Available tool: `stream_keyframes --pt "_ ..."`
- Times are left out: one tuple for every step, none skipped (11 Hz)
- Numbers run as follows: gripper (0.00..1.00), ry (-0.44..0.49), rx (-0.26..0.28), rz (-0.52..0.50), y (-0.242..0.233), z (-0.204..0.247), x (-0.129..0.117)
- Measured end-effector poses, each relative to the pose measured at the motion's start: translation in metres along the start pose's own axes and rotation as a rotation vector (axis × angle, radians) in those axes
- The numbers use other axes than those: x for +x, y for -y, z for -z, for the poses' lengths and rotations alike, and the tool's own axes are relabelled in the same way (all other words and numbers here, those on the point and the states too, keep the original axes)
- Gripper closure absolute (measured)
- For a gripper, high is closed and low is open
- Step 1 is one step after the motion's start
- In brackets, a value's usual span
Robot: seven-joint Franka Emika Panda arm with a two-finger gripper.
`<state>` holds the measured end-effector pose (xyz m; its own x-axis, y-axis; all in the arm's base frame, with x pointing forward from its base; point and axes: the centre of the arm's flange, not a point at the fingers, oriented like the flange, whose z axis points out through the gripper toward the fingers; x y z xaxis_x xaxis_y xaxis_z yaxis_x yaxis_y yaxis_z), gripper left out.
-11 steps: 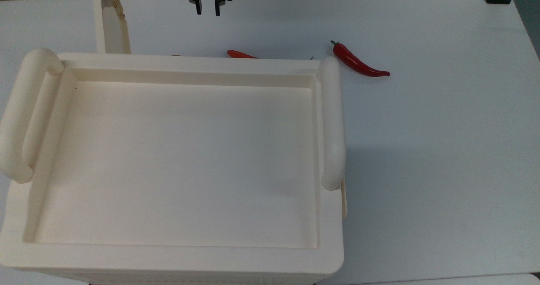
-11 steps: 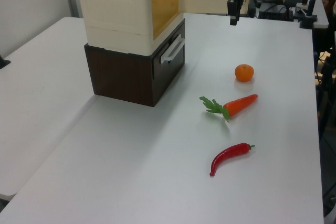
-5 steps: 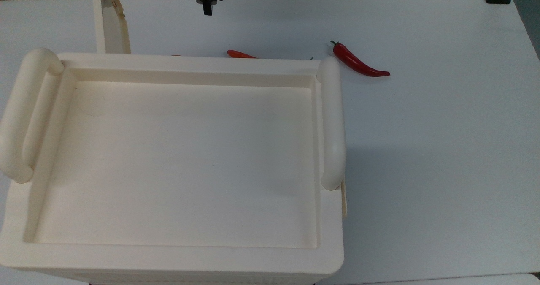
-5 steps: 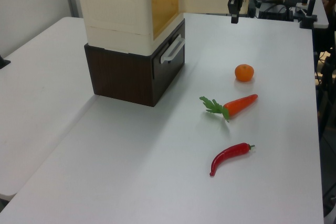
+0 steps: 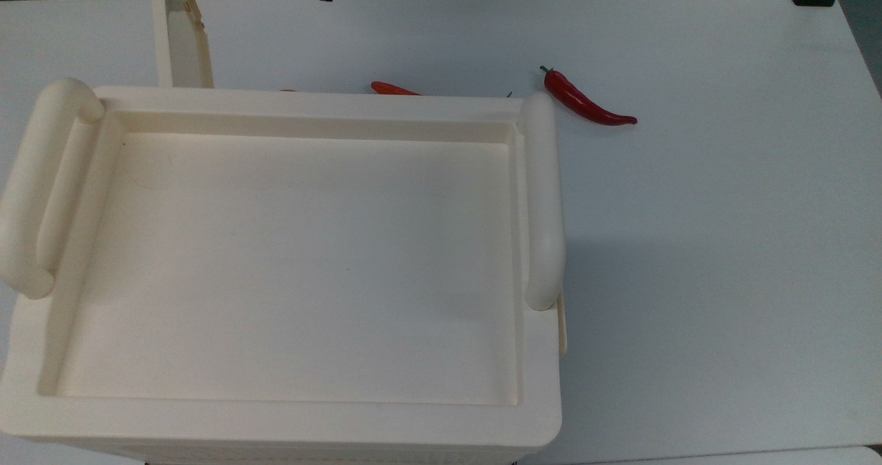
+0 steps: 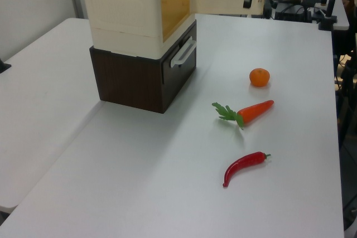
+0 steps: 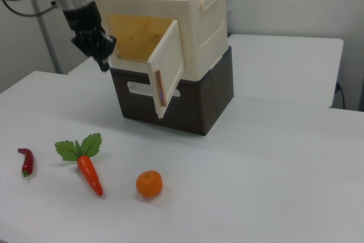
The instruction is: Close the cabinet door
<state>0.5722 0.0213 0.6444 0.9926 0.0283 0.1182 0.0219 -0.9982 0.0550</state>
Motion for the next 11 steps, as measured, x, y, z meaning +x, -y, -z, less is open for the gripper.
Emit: stream_keyframes --pt "0.99 -0.028 0.000 -0.006 -0.003 0.014 0.000" --pt "0.99 -0.069 -0.002 -0.024 -0.013 0.034 0.000" --pt "0.99 -0.101 -0.005 -0.046 -0.025 0.050 0.000" --pt "0.99 -0.137 -0.010 -0.068 -0.038 0.064 0.000" --pt "0.99 -0.179 -0.014 -0.087 -0.049 0.075 0.001" --pt "0.99 -0.235 -0.019 -0.103 -0.058 0.086 0.004" --pt "0.99 -0.293 -0.026 -0.123 -0.069 0.095 0.006" --pt "0.99 -0.352 -0.034 -0.158 -0.084 0.104 0.008" --pt "0.99 -0.404 -0.043 -0.196 -0.100 0.111 0.010" --pt "0.99 -0.444 -0.055 -0.229 -0.118 0.115 0.010" --pt "0.99 -0.464 -0.068 -0.259 -0.136 0.115 0.009"
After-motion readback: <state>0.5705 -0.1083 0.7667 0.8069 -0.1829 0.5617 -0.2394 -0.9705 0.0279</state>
